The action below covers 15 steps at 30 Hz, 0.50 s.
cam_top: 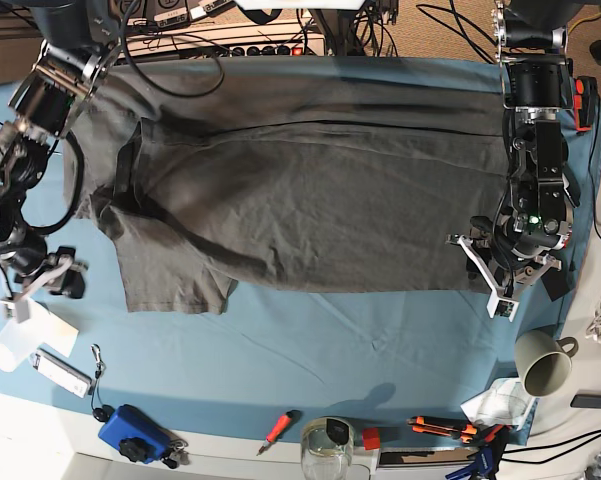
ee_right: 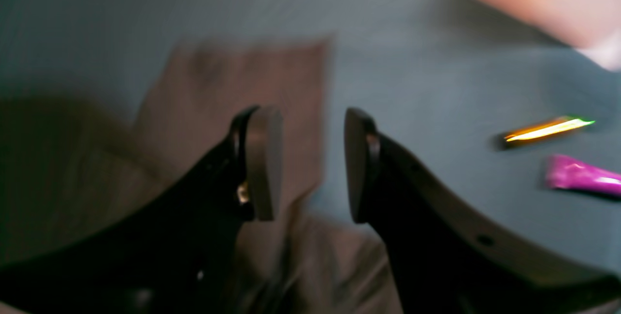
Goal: Fold the T-shirt properly
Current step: 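Fold the sleeve side inward toward the shirt's middle with the right gripper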
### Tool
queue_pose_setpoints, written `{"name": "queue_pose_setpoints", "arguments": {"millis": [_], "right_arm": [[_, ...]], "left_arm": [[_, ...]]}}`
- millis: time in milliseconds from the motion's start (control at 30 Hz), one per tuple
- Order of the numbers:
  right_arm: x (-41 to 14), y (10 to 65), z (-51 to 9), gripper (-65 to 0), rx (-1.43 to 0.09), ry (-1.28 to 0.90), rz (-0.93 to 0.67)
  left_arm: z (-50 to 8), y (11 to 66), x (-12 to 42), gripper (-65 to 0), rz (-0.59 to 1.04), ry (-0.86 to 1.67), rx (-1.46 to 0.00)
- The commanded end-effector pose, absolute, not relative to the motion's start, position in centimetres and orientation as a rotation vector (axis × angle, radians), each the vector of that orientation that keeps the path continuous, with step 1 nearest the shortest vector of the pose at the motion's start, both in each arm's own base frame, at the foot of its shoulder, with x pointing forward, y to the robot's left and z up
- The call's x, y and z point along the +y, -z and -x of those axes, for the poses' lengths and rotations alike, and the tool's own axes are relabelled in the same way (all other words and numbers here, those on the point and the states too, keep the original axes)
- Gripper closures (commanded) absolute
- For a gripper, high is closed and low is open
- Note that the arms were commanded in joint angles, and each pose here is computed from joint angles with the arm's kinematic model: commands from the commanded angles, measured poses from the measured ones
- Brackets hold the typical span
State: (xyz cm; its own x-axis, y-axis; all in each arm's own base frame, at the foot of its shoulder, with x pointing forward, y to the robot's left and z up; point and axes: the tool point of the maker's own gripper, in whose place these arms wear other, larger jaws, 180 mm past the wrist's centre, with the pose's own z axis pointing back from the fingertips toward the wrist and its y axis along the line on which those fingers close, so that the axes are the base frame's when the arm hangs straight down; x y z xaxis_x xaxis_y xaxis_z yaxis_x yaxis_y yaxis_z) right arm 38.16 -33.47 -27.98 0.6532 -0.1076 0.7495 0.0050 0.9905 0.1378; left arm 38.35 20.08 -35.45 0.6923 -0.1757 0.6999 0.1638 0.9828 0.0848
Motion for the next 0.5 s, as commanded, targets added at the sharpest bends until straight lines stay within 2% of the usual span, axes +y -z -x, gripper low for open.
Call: {"name": "queue_pose_setpoints", "arguments": {"millis": [0,100,267,467], "right_arm": [[-34.2,27.1,-39.1,-21.9,-0.886,0.084,-0.127],[-34.2,28.7,-39.9,-21.9,-0.856,0.129,-0.184],[-35.0,29.6,-41.2,-21.8,-0.891,0.168,-0.198],[-35.4,32.8,-41.8,-21.8,-0.792,0.242,-0.237]], "left_arm": [[-39.5,33.5,20.5,-25.8,-0.03,0.189,-0.841],[-39.5,33.5,20.5,-25.8,-0.029,0.19,-0.842],[-39.5,33.6,20.5,-25.8,-0.029,0.19,-0.841],[-39.5,33.5,20.4,-25.8,-0.028,0.194,-0.842]]}}
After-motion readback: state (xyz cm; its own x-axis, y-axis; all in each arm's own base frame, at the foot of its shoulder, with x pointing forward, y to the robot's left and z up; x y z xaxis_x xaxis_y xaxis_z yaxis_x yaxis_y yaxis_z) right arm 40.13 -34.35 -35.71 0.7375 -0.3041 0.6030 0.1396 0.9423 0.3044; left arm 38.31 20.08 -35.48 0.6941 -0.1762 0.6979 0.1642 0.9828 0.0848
